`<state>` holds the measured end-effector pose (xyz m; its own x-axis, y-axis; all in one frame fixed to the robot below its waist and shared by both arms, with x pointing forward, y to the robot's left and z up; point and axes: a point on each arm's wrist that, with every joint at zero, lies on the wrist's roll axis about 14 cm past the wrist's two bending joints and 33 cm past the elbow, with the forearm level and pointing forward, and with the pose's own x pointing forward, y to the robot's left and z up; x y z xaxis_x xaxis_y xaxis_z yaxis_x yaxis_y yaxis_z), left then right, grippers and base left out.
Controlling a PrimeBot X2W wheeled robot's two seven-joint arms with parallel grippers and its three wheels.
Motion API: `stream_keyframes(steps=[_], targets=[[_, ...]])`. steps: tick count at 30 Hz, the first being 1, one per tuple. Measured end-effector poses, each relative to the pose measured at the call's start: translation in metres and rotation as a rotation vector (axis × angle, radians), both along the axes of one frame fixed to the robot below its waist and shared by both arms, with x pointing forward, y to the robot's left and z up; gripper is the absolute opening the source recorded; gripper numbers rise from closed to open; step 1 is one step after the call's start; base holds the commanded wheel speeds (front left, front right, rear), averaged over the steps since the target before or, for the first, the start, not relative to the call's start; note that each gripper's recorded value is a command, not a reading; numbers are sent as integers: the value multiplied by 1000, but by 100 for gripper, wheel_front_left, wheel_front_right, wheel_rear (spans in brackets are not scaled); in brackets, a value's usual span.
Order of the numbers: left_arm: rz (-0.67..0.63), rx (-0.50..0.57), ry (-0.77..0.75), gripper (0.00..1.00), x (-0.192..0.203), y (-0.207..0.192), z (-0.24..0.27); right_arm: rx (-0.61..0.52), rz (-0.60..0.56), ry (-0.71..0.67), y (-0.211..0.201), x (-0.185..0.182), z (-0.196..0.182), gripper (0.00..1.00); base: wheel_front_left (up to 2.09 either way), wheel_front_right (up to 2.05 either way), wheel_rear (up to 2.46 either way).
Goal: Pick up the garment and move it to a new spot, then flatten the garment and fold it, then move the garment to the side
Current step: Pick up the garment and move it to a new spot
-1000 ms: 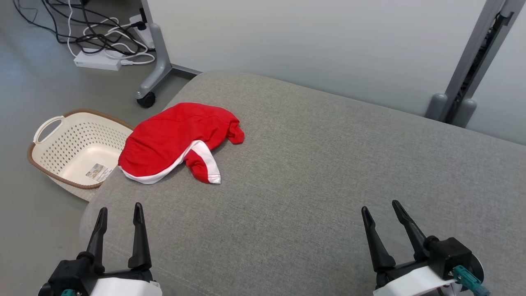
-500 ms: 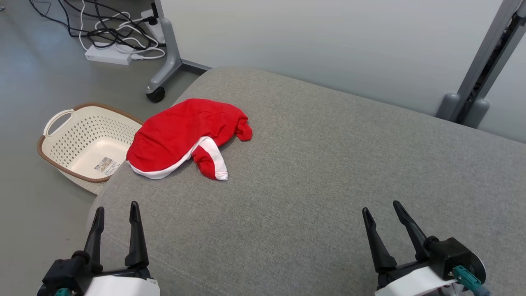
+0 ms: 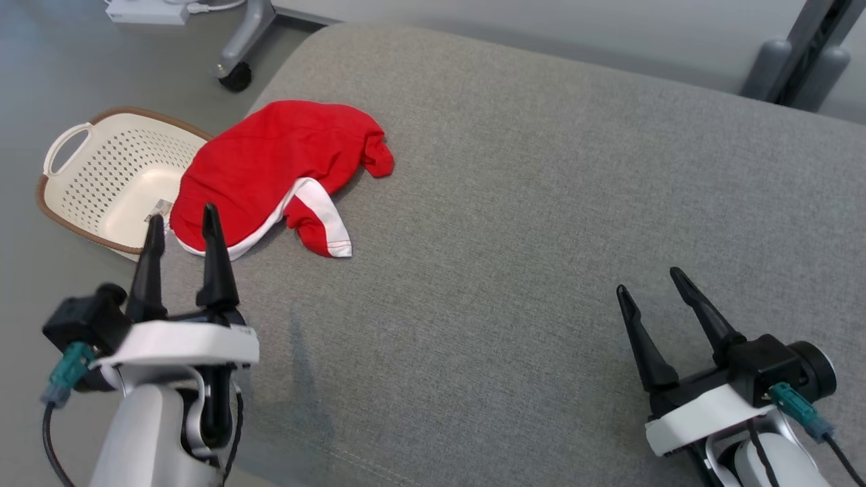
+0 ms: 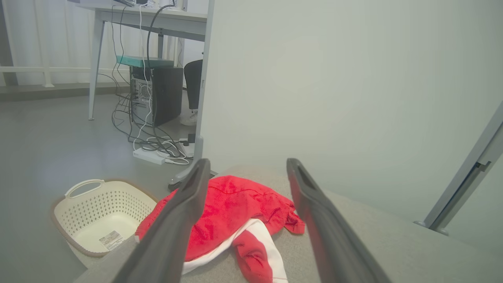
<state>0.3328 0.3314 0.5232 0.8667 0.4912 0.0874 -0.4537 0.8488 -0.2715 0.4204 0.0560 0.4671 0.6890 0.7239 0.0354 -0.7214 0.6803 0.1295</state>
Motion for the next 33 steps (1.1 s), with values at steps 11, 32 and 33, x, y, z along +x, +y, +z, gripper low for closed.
stream_keyframes(steps=[11, 32, 33], targets=[[-36, -66, 103, 100, 81, 16, -37, -33, -51, 36, -24, 32, -34, 100, 0, 0, 0], [-57, -385, 705, 100, 114, 26, -170, -71, -151, 94, -63, 50, -68, 100, 0, 0, 0], [-61, -377, 715, 100, 115, 25, -171, -70, -155, 94, -64, 51, -68, 100, 0, 0, 0]])
